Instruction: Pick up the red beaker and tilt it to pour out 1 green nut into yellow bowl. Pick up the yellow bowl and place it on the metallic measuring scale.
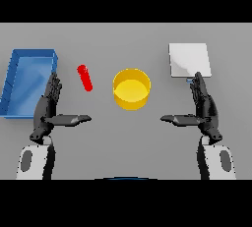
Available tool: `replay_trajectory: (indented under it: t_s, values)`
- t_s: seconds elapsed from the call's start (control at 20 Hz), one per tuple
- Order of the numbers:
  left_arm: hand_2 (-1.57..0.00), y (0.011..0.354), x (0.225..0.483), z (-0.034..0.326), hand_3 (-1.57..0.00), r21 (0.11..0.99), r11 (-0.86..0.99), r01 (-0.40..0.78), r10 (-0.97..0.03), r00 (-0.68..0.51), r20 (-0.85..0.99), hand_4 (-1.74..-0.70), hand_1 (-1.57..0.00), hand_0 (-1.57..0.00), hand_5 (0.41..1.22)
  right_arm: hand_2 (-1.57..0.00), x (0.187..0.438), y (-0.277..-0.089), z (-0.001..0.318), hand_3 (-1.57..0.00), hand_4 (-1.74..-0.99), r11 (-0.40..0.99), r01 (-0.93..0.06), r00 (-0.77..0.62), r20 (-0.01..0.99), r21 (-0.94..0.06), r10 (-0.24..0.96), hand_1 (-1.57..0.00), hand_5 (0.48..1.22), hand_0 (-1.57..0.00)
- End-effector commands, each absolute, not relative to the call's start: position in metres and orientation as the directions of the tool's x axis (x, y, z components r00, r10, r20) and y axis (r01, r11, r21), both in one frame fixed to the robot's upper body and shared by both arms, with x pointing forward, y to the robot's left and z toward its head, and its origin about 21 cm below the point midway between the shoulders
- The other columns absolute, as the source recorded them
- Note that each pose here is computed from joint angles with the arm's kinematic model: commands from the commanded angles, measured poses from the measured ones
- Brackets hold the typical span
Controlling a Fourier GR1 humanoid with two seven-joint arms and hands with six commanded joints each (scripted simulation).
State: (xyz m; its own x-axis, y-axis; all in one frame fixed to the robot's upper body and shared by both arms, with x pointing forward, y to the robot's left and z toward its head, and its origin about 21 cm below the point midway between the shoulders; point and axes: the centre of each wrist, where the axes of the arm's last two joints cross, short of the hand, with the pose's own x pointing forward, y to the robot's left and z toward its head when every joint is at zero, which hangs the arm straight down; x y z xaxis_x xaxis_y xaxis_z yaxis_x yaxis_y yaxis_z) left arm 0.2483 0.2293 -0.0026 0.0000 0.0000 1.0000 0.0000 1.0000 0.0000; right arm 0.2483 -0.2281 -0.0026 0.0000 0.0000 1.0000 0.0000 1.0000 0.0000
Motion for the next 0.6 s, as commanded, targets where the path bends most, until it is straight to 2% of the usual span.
replay_trajectory:
  t_s: [0.0,0.25,0.3,0.35,0.45,0.55]
  values:
    - [0.00,0.229,0.248,-0.003,0.00,0.000,1.000,-0.001,0.000,0.000,1.000,-1.15,0.00,0.00,0.599,0.00,0.249,-0.227,-0.002,0.00,-1.167,1.000,0.000,0.001,1.000,0.001,-0.001,0.00,0.599,0.00]
    - [0.00,0.233,0.248,-0.004,0.00,0.005,1.000,-0.003,-0.005,0.005,1.000,-1.15,0.00,0.00,0.599,0.00,0.251,-0.215,-0.002,0.00,-1.167,1.000,-0.004,0.000,1.000,0.012,-0.012,0.00,0.599,0.00]
    - [0.00,0.234,0.243,0.001,0.00,0.069,0.997,0.025,-0.069,-0.019,0.997,-1.15,0.00,0.00,0.599,0.00,0.245,-0.218,-0.001,0.00,-1.167,0.989,0.007,-0.072,0.986,-0.150,0.150,0.00,0.599,0.00]
    - [0.00,0.236,0.233,0.004,0.00,0.107,0.993,0.045,-0.105,-0.042,0.994,-1.16,0.00,0.00,0.599,0.00,0.237,-0.219,-0.002,0.00,-1.163,0.970,0.013,-0.107,0.964,-0.242,0.242,0.00,0.595,0.00]
    - [0.00,0.236,0.226,0.010,0.00,0.142,0.988,0.063,-0.140,-0.035,0.990,-1.16,0.00,0.00,0.599,0.00,0.231,-0.211,0.003,0.00,-1.160,0.947,0.017,-0.131,0.939,-0.319,0.319,0.00,0.591,0.00]
    - [0.00,0.234,0.225,0.014,0.00,0.156,0.986,0.064,-0.155,-0.019,0.988,-1.16,0.00,0.00,0.600,0.00,0.228,-0.208,0.007,0.00,-1.162,0.942,0.017,-0.122,0.934,-0.336,0.335,0.00,0.591,0.00]
